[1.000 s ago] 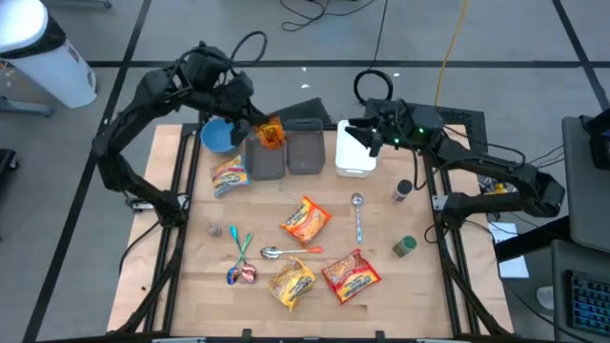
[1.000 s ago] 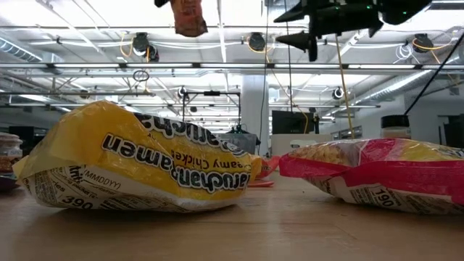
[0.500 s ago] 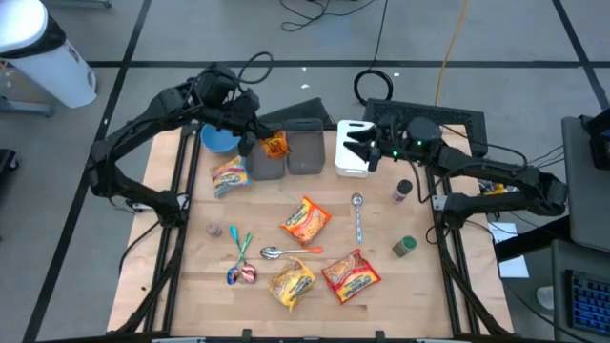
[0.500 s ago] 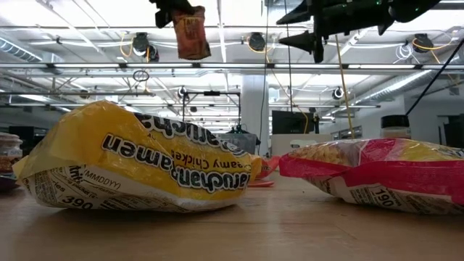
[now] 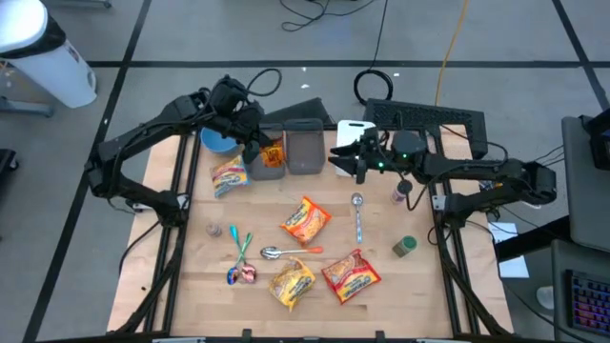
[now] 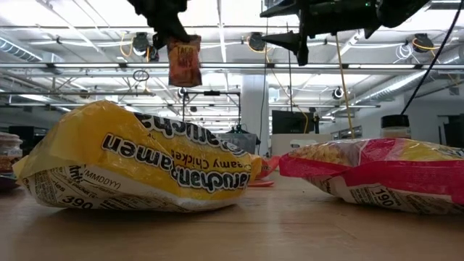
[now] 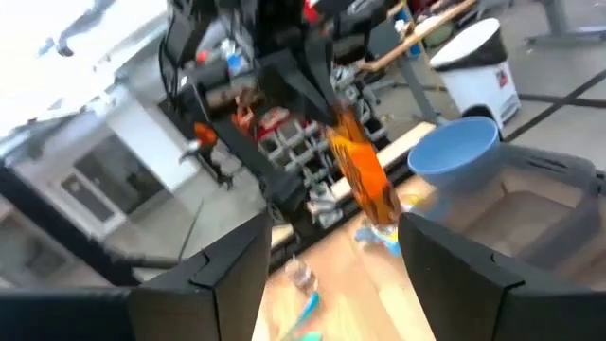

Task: Pick & Place Food Item
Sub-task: Put the orange seasoning pack into the right black bin

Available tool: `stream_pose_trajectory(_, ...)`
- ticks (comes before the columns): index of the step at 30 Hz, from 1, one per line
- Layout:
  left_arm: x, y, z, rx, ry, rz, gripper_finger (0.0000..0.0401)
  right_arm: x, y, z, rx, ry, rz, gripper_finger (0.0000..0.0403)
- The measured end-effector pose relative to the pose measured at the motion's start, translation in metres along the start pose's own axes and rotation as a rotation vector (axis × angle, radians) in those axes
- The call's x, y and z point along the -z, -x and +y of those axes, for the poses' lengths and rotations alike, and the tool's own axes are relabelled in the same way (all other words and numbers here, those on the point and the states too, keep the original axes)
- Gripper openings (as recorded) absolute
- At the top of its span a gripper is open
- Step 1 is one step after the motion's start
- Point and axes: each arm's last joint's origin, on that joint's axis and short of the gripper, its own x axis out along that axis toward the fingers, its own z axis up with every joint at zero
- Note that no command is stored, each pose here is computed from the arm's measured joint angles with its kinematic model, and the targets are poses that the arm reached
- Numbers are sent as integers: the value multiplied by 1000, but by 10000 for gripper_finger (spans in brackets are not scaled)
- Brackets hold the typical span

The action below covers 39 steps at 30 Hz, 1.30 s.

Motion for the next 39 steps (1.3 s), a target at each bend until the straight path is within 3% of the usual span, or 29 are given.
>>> stream_pose_trajectory(11, 6, 2, 21, -173, -59, 44, 0, 11, -16, 0, -50, -49, -12, 226)
stream_pose_trajectory(29, 15, -1, 76, -134, -44, 67, 0, 10, -15, 1, -47, -77, -16, 226)
stream_pose_trajectory(39, 22, 5, 86, -142, -100, 108, 0, 10, -15, -5, 107, -40, -90, 226)
